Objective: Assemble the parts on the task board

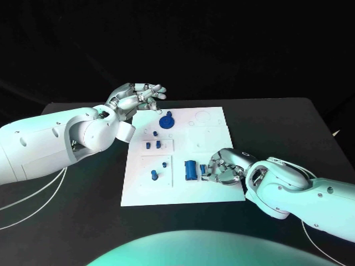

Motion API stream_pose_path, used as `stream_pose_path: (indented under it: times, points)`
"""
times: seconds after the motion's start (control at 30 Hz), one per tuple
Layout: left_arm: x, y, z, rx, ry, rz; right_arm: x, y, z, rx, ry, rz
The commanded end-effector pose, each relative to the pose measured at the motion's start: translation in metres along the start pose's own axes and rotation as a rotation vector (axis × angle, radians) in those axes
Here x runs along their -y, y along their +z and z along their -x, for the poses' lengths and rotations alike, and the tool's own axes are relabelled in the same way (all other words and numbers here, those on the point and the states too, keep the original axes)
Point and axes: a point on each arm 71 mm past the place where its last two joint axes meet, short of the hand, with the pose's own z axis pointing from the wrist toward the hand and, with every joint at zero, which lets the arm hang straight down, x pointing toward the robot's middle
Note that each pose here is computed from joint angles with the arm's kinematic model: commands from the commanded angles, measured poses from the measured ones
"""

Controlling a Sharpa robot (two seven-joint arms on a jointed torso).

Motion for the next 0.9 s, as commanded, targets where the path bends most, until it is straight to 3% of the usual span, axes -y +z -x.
stream_pose_path:
  times: [0.03, 0.4, 0.9]
  points:
    - [0.0008, 0.0002, -0.0024, -0.021, -0.004, -0.008, 0.003, -0.001, -0.004, -0.019, -0.042, -0.013]
    - [0.0008, 0.0000, -0.0012, -0.017, -0.003, -0.008, 0.003, -0.003, 0.006, 0.067, 0.022, 0.013]
    - [0.0015, 0.0054, 0.0001, 0.000, 0.000, -0.060, 0.002, 0.005, 0.062, 0.203, 0.438, 0.207]
